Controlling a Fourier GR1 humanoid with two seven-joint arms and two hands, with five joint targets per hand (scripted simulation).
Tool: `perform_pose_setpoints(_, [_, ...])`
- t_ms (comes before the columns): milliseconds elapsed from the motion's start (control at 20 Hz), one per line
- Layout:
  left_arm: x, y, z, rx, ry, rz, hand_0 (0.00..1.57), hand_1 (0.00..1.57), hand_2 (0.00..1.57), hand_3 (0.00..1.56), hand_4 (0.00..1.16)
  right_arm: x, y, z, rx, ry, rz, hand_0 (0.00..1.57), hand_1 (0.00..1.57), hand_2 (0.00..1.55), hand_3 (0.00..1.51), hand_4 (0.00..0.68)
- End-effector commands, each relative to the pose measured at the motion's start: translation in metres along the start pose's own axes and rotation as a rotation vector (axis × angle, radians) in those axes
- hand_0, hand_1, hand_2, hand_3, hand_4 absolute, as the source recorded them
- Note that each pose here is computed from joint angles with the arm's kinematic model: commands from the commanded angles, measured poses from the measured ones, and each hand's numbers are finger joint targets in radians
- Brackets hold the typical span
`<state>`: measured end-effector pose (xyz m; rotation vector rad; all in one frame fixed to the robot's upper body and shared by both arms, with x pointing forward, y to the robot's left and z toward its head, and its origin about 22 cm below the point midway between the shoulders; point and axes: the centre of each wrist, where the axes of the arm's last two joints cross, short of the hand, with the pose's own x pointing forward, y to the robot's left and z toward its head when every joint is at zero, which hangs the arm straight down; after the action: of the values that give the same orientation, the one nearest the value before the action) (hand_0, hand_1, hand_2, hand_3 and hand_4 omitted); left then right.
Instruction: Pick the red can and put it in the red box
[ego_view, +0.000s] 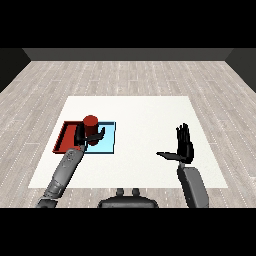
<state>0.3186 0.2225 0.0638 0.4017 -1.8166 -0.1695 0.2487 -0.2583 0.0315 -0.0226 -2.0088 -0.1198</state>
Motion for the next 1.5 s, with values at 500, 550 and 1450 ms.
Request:
perform_pose_setpoints(500, [-0.101,0.1,-0.0366,0.154,0.364,-0.253,1.57,1.57,1.57,1.49,1.09,-0.027,-0.015,0.006,-0.011,0.031,0.041,0.0,0.0,0.0,0.0,0.0])
perform_pose_setpoints(550, [-0.111,0.103,-0.0259,0.162,0.392,-0.268,1.57,1.57,1.57,1.49,1.09,-0.027,-0.011,-0.013,-0.019,0.03,0.049,0.0,0.0,0.0,0.0,0.0])
perform_pose_setpoints(1450, [-0.155,0.111,-0.0156,0.114,0.777,-0.367,0.71,0.71,0.7,0.0,0.51,-0.026,-0.013,0.001,0.018,-0.077,0.028,0.0,0.0,0.0,0.0,0.0])
